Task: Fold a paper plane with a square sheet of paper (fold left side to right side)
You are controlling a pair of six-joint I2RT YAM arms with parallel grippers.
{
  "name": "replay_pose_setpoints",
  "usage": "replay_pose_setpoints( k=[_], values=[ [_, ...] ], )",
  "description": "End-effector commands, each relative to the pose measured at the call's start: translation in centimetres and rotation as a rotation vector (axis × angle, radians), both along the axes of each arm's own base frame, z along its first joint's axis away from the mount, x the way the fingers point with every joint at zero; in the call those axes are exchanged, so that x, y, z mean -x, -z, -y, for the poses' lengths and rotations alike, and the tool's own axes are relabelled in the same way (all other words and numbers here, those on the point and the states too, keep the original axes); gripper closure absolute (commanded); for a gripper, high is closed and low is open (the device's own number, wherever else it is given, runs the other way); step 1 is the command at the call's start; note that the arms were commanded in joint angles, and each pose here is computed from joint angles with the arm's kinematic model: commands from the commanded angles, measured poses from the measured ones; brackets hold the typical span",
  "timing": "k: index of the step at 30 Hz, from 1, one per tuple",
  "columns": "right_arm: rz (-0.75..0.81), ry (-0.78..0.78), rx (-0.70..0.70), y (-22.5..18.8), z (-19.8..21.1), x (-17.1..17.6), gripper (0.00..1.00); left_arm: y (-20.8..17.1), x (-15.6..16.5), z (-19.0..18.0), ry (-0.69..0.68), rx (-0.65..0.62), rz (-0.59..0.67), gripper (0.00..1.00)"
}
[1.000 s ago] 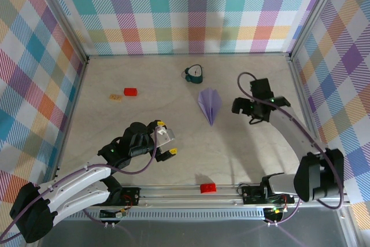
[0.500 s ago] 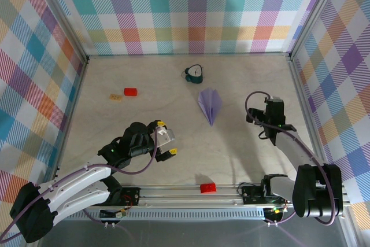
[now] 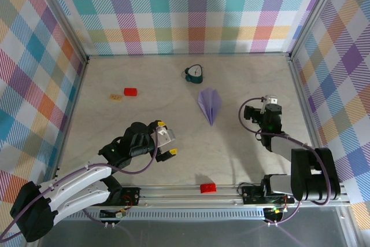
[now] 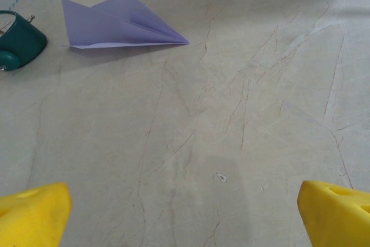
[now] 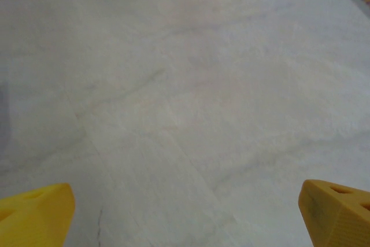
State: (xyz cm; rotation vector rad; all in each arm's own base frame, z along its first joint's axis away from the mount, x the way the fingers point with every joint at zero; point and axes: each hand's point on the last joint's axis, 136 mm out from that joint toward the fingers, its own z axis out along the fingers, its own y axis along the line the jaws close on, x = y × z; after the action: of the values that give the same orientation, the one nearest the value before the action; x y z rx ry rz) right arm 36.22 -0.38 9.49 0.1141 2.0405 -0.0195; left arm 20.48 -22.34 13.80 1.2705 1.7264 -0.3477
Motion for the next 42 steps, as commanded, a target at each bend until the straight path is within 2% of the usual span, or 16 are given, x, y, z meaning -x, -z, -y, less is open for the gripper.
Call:
replay_pose_setpoints(
  k=[1, 5, 9, 14, 28, 31, 36, 38, 42],
  values=[
    [0.147, -0.030, 0.005, -2.6, -0.4, -1.5, 0.01, -0.3, -0.2, -0.1, -0.002, -0.004, 0.004, 0.00],
    [0.171, -0.032, 0.010, -1.3, -0.4, -2.2, 0.01, -0.3, -0.2, -0.1, 0.000, -0.003, 0.002, 0.00],
    [0.157, -0.107, 0.014, -0.2, -1.6, -2.8, 0.01, -0.3, -0.2, -0.1, 0.000, -0.004, 0.002, 0.00],
    [0.106, -0.065, 0.010, 0.4, -1.0, -3.5, 0.01, -0.3, -0.2, -0.2, -0.001, -0.004, 0.003, 0.00],
    [0.114, -0.065, 0.014, 0.2, -0.9, -3.5, 0.01, -0.8, -0.3, 0.0, -0.011, 0.025, 0.004, 0.00],
    [0.114, -0.063, 0.014, 0.2, -0.9, -3.5, 0.01, -1.3, -0.9, 0.0, -0.063, 0.065, -0.008, 0.00],
    [0.113, -0.064, 0.014, 0.2, -0.9, -3.5, 0.01, -3.0, -3.5, -2.0, -0.290, 0.154, -0.007, 0.00],
    [0.113, -0.066, 0.014, 0.2, -1.0, -3.5, 0.01, -3.7, -3.7, -2.4, -0.331, 0.185, -0.030, 0.00],
    [0.114, -0.065, 0.015, 0.2, -0.9, -3.5, 0.01, -7.0, -3.7, -3.8, -0.406, 0.208, -0.040, 0.00]
  ],
)
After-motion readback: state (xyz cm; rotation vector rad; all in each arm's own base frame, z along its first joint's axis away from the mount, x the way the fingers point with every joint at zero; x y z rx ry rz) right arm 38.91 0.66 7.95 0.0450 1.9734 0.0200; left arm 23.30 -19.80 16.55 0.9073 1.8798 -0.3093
